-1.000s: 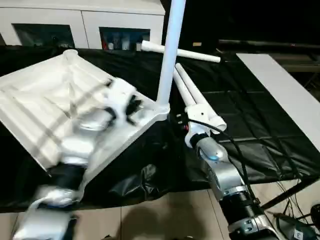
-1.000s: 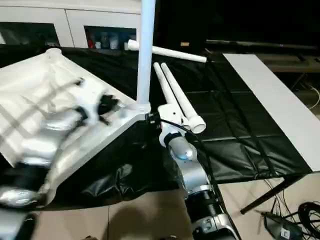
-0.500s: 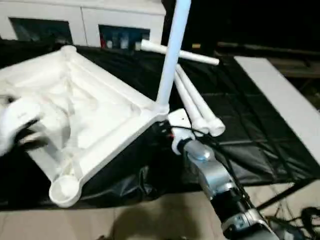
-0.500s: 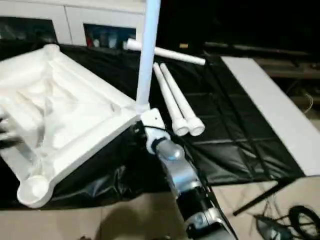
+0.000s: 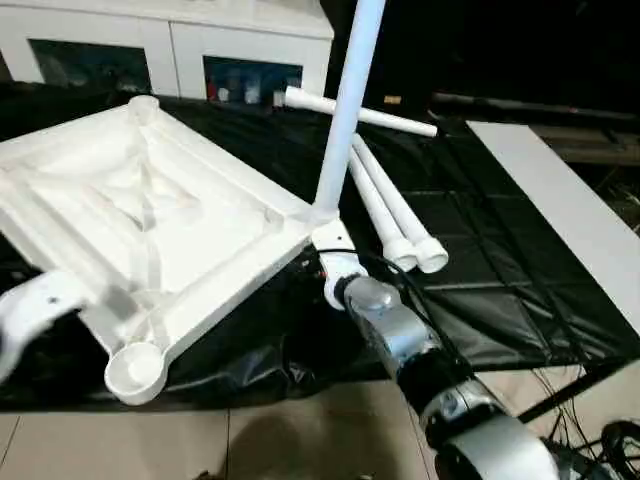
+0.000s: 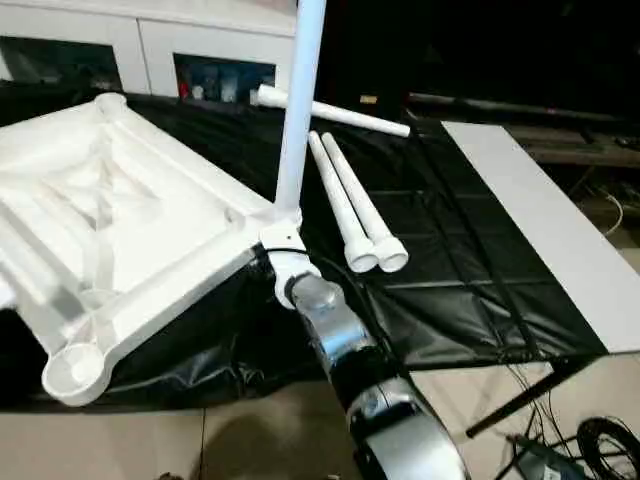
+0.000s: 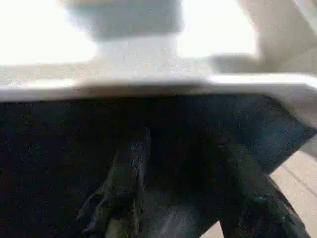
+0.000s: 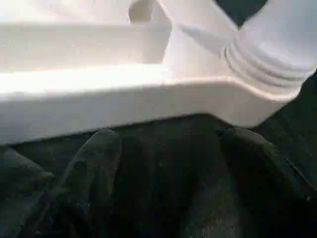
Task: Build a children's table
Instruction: Rotate table base
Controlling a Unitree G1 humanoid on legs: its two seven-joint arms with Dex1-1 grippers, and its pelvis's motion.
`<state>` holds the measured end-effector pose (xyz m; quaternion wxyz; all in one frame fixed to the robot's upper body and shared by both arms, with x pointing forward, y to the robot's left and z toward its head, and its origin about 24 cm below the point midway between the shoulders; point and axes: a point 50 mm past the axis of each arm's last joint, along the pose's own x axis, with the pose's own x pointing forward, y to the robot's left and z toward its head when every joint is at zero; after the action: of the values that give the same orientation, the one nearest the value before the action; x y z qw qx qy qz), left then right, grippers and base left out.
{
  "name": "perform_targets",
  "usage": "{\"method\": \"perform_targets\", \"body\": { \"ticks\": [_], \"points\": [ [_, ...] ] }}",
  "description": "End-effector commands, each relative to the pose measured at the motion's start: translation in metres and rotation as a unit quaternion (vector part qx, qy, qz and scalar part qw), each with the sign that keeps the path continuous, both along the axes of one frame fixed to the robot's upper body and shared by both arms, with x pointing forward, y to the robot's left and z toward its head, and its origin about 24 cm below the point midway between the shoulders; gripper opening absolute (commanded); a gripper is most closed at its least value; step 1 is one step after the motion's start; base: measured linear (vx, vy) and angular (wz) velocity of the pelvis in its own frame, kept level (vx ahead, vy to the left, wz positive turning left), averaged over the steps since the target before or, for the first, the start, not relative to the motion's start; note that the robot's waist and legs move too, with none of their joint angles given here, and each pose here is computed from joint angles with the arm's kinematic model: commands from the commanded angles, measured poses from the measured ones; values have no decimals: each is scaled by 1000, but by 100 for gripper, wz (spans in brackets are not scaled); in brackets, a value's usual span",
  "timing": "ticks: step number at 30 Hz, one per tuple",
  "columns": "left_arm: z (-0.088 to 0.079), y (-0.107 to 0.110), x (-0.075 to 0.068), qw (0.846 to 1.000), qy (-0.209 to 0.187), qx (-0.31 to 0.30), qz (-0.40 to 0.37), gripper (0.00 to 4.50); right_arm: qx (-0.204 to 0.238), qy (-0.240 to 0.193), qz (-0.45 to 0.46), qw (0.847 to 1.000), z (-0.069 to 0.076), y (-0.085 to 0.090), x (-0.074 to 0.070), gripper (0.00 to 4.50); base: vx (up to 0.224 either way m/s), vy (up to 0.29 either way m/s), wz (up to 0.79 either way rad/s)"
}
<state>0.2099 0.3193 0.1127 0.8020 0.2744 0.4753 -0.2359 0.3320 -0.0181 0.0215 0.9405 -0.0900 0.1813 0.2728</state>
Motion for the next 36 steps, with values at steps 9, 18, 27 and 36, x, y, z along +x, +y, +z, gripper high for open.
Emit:
{"method": "perform_targets", "body": {
  "ticks": [9,18,27,36],
  "points": [
    [-23,-76,23,988,-48,-121,-78,200,80,10,111,990,7,48,-16,356,0,0,0],
    [-40,-114,53,979,-126,-144,-67,200,147,-6,212,966,16,64,-31,356,0,0,0],
    [-45,-148,77,968,-186,-158,-62,200,142,-27,239,960,17,63,-32,356,0,0,0],
    [-42,-157,108,939,-308,-150,-10,200,156,-94,169,969,35,33,-14,356,0,0,0]
  ]
}}
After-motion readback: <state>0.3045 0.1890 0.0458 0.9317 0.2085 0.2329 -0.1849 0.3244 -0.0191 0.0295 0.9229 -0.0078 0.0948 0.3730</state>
